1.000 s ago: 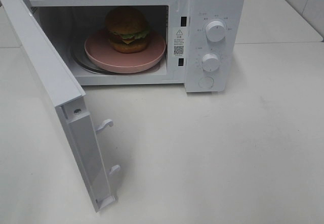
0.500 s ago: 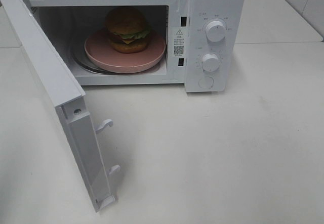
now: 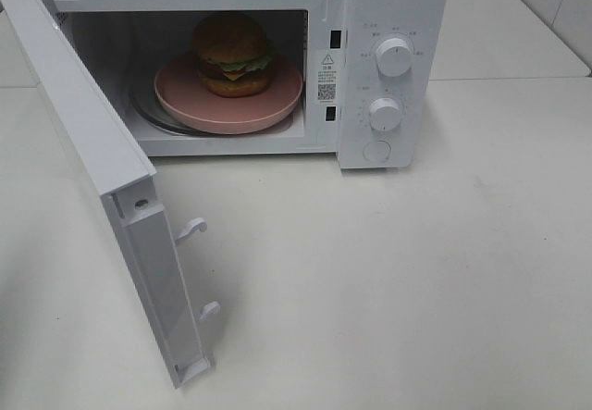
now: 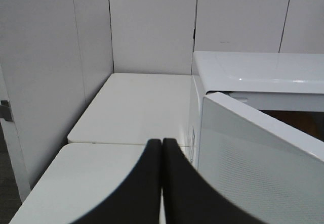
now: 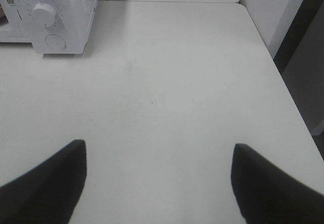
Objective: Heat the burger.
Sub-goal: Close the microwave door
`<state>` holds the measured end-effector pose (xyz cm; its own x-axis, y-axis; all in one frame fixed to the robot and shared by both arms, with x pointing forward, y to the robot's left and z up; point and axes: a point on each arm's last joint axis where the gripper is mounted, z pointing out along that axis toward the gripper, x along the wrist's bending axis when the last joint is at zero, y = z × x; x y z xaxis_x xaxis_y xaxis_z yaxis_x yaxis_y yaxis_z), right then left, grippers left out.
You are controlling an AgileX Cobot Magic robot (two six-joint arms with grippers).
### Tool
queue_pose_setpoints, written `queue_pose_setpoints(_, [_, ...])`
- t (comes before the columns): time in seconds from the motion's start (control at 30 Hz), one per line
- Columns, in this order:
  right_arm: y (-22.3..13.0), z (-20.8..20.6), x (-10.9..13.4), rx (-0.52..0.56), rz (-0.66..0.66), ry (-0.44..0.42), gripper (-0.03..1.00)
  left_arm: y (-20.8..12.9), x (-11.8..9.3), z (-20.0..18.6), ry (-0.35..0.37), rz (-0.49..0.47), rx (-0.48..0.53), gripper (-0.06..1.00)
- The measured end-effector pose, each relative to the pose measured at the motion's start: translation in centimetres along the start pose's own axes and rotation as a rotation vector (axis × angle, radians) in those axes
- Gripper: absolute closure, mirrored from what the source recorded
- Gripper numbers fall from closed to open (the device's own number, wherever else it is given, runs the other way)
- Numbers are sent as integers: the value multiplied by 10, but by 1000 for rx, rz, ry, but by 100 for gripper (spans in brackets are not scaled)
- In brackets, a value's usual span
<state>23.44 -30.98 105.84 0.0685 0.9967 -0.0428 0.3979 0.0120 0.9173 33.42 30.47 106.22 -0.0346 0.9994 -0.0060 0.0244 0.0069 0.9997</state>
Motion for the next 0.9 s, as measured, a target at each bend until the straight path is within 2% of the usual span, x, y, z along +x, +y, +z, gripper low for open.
queue_pose_setpoints(0.37, [0,0,0,0,0,0,21,-31,3,39,31,17,-14,94])
queue_pose_setpoints(0.73, [0,0,0,0,0,0,21,-67,4,82,40,35,97,94])
queue_pose_setpoints(0.83, [0,0,0,0,0,0,21,-78,4,90,32,23,139,94])
queue_pose_setpoints(0.9, [0,0,0,0,0,0,21,-93,-2,101,-30,25,184,94])
